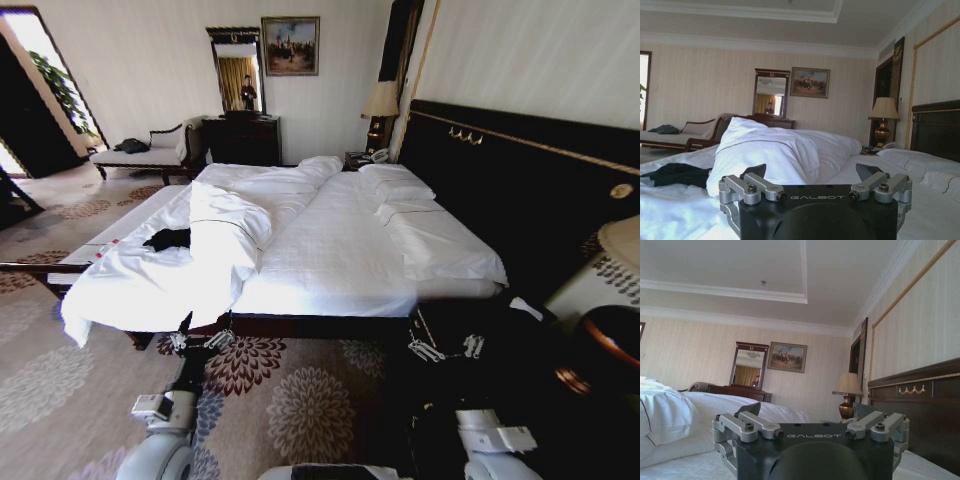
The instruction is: Fold the clothes on the bed.
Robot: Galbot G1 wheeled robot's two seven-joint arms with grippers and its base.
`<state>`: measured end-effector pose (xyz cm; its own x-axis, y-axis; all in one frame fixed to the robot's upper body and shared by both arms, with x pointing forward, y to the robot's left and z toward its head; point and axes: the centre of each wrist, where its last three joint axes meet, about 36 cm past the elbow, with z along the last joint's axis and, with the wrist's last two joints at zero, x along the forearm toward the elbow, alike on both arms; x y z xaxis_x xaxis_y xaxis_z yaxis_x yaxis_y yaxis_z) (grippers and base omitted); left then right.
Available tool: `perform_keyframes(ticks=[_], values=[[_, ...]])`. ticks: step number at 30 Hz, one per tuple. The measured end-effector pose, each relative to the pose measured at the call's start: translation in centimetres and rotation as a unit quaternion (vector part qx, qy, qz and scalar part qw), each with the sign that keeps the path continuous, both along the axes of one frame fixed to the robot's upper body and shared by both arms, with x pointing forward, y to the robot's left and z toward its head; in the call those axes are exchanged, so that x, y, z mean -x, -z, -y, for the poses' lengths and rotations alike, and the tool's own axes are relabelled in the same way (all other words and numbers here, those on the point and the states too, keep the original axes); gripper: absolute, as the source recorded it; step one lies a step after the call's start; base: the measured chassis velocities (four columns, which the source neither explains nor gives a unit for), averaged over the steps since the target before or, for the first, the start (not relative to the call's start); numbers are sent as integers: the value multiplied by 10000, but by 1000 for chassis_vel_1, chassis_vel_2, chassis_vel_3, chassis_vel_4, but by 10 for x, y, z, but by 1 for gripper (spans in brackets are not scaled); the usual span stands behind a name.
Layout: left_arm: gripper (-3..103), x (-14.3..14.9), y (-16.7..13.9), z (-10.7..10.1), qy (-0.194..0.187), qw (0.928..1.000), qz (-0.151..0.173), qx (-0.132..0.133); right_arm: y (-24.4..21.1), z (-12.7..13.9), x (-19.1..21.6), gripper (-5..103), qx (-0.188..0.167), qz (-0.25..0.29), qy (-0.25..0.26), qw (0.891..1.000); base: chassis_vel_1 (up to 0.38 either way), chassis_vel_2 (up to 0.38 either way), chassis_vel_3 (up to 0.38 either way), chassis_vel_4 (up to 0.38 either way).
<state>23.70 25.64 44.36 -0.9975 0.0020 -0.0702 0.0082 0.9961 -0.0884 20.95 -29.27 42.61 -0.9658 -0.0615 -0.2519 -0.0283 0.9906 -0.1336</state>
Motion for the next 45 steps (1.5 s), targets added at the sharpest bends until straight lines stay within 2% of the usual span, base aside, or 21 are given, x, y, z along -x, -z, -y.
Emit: perform_keyframes(ticks=[36, 45], values=[[100, -2, 1, 1, 19, 10000, 35, 23, 11, 4, -4, 100, -91, -18, -22, 10000, -194, 191, 193, -194], [100, -3, -3, 2, 57, 9999, 89, 35, 12, 5, -2, 100, -118, -3, -27, 9999, -40, 54, 48, -54]])
